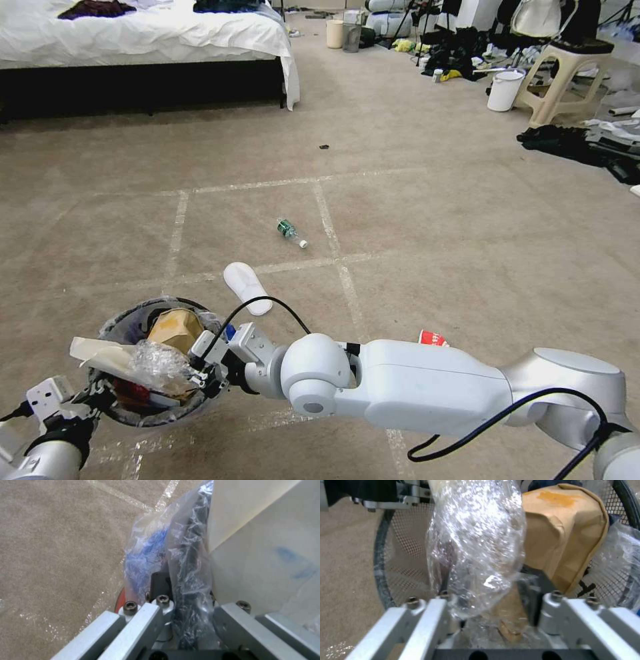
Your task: Pick up the trash bin and place the garbage on the floor into it.
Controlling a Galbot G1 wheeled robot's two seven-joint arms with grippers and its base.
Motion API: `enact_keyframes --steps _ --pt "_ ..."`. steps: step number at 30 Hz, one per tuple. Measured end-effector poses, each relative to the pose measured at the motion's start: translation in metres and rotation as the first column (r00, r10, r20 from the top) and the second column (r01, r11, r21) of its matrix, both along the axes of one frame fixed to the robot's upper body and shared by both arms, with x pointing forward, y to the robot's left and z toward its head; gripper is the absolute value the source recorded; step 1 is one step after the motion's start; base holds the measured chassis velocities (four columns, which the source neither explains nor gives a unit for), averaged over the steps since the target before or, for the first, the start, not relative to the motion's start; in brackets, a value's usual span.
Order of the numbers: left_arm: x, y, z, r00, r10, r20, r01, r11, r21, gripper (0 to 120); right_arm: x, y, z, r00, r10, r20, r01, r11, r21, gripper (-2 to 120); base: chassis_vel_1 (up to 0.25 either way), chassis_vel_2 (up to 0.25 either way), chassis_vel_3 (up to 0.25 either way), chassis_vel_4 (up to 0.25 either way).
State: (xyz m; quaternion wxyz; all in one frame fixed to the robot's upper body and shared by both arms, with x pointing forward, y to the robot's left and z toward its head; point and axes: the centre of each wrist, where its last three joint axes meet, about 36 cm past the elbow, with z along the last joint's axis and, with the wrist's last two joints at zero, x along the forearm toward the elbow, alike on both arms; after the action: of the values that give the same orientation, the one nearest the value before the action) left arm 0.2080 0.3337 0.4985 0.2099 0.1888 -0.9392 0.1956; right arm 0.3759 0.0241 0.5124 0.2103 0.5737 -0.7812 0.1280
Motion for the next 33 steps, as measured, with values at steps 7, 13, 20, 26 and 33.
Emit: enact_keyframes --steps 7,13,20,26,33 --pt "0.000 0.000 0.000 1.000 -0.001 -0.002 0.001 1.000 0.002 1 0.001 -0.002 0.002 1.000 -0.006 0.006 0.006 1.000 0.003 64 0.000 0.000 0.000 0.000" --pt "0.000 0.000 0.000 1.000 -0.001 -0.002 0.001 1.000 0.001 1 -0.003 -0.001 0.002 1.000 -0.018 -0.004 0.018 1.000 -0.014 88 0.000 0.000 0.000 0.000" --pt "0.000 -0.001 0.000 1.000 -0.002 0.002 0.002 1.000 -0.001 1 -0.006 0.002 0.005 0.999 -0.039 -0.015 0.038 0.998 -0.058 100 0.000 0.000 0.000 0.000" --pt "0.001 -0.001 -0.001 1.000 -0.002 0.004 0.002 1.000 -0.003 1 -0.005 0.007 0.009 0.999 -0.048 0.010 0.048 0.997 -0.064 100 0.000 0.000 0.000 0.000" --pt "0.002 -0.001 -0.001 1.000 -0.003 0.007 0.003 1.000 -0.004 1 -0.001 0.011 0.014 0.998 -0.035 0.048 0.039 0.997 -0.071 100 0.000 0.000 0.000 0.000"
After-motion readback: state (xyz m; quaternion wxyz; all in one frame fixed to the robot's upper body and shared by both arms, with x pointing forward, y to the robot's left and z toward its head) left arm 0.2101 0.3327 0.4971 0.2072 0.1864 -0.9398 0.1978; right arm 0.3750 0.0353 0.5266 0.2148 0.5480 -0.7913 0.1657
